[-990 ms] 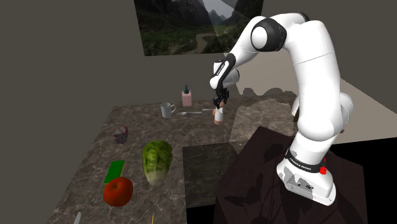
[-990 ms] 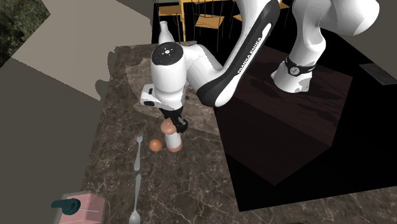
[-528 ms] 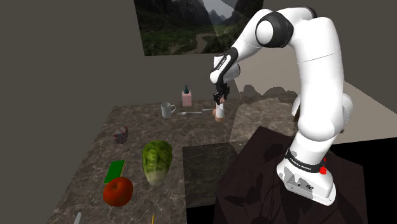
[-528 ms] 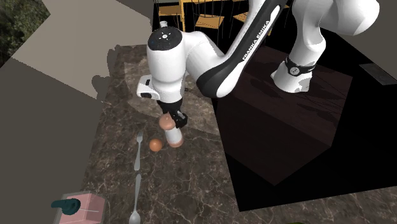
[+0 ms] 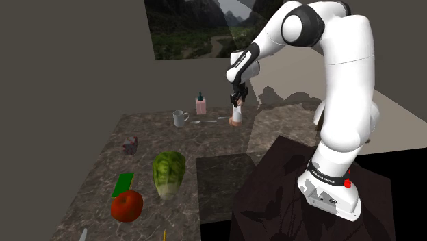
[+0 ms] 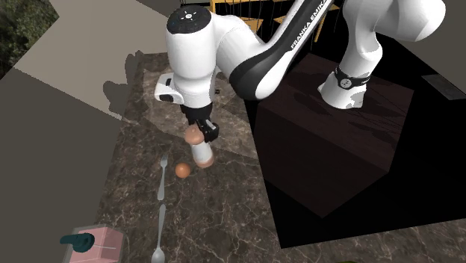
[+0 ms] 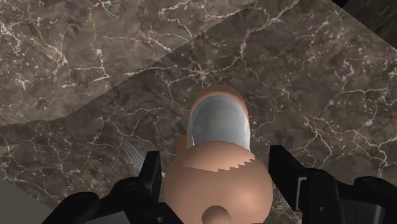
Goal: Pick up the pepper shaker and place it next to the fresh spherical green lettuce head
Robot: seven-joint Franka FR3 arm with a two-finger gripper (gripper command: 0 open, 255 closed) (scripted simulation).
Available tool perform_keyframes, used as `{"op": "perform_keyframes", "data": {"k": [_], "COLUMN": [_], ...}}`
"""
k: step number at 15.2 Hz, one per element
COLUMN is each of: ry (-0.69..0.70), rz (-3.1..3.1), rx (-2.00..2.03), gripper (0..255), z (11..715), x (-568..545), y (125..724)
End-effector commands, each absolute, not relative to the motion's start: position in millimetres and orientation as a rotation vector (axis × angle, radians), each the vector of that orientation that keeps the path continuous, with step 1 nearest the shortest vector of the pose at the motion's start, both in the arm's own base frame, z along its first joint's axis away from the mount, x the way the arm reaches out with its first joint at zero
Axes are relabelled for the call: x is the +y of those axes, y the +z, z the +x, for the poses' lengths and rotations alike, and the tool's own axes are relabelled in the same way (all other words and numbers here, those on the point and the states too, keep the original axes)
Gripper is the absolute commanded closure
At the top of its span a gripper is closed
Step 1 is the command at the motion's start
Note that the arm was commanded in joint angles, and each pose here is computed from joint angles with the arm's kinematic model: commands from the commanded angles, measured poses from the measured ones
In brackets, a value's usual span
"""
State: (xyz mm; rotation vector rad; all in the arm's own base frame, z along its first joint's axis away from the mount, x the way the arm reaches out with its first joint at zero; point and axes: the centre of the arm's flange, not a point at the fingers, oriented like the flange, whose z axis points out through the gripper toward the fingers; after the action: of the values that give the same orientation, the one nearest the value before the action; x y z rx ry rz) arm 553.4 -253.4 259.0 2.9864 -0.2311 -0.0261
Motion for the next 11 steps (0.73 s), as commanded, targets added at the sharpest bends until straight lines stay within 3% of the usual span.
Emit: {"op": "perform_keyframes", "data": {"k": [1, 11], "ry": [-0.026, -0.026], "rz": [2.986, 2.986], "rx": [-0.231, -0.231], "gripper": [255, 255], "z": [553.5, 553.5], "x": [-251.7, -251.7], "y": [269.9, 322.7]}}
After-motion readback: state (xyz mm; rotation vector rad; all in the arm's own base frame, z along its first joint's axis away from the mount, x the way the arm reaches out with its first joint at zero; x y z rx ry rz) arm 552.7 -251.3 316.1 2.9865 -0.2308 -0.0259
